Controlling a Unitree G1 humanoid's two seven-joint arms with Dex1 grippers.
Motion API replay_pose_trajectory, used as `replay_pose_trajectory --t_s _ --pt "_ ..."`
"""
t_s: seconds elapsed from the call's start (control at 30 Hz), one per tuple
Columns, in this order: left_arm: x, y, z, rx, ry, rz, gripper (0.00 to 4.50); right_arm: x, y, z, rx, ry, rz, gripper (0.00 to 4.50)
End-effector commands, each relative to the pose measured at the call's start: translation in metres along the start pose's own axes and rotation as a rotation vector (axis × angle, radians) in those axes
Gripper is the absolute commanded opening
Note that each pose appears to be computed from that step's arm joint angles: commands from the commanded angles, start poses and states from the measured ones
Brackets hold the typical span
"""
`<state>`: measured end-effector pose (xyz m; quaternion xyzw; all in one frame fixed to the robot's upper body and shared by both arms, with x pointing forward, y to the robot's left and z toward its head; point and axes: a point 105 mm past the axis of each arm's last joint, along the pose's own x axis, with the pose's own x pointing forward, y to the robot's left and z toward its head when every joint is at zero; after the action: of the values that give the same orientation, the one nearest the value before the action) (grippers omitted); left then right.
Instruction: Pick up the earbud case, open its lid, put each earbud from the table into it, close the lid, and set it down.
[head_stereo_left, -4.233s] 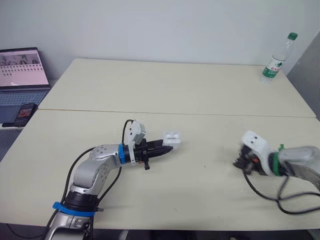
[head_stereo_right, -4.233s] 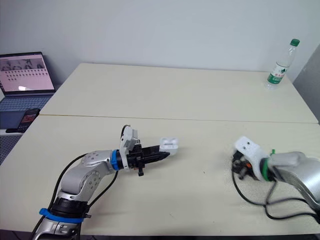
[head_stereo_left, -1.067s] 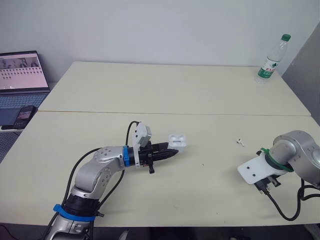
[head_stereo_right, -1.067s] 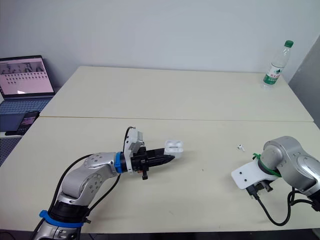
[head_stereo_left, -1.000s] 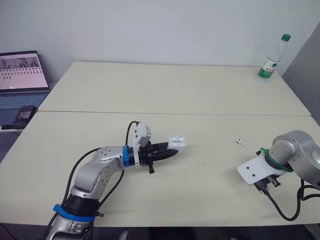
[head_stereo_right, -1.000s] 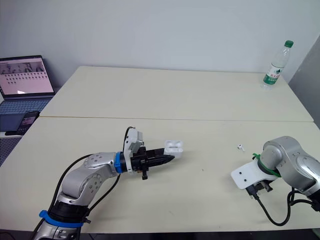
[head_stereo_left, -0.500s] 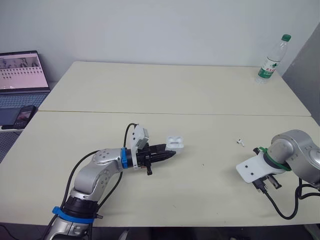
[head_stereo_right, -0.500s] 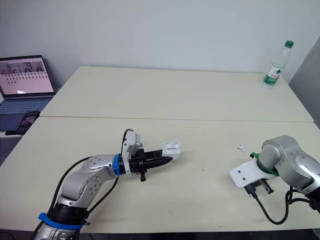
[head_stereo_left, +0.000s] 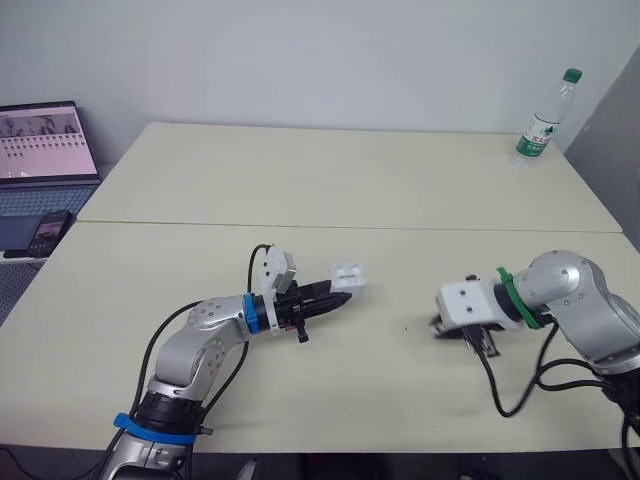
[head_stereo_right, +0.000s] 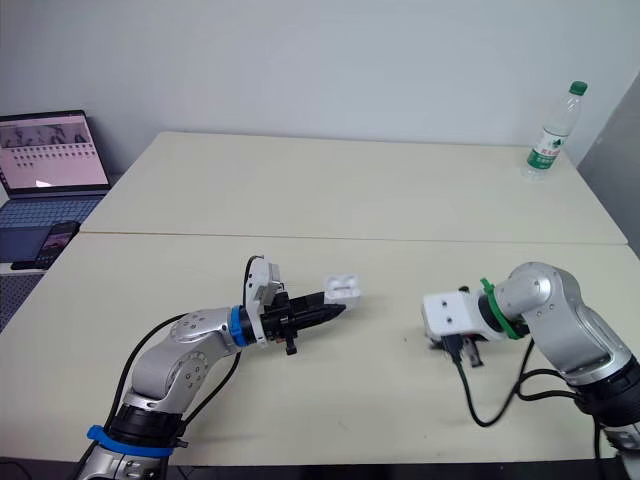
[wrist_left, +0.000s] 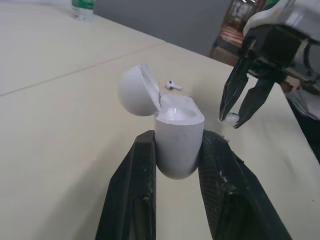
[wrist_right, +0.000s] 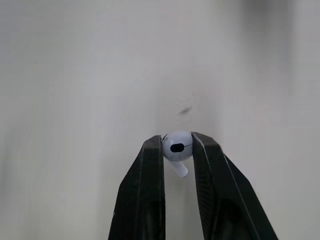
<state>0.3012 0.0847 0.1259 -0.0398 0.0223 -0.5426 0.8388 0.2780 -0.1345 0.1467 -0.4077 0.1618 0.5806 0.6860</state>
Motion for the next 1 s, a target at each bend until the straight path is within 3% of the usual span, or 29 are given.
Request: replay_pose_trajectory --t_s 0.03,0.33,0.6,0.8,1.0 --pt "0.008 0.009 0.023 0.07 -0.092 0.053 0.79 -0.011 -0.016 0.025 0.069 -0.181 -0.17 0.41" --pt "0.044 0.018 0.025 0.166 -0.175 0.137 0.79 -0.012 -0.053 0.057 0.37 -0.595 -0.497 0.41" --pt "0.075 0.016 0.034 0.193 -0.265 0.204 0.79 -0.014 -0.073 0.081 0.697 -0.864 -0.548 0.41" --pt "0.075 0.019 0.039 0.278 -0.286 0.253 0.79 -0.012 -0.072 0.086 0.834 -0.913 -0.543 0.41" --pt "0.078 0.018 0.044 0.299 -0.319 0.257 0.79 0.0 -0.071 0.082 0.877 -0.866 -0.545 0.41"
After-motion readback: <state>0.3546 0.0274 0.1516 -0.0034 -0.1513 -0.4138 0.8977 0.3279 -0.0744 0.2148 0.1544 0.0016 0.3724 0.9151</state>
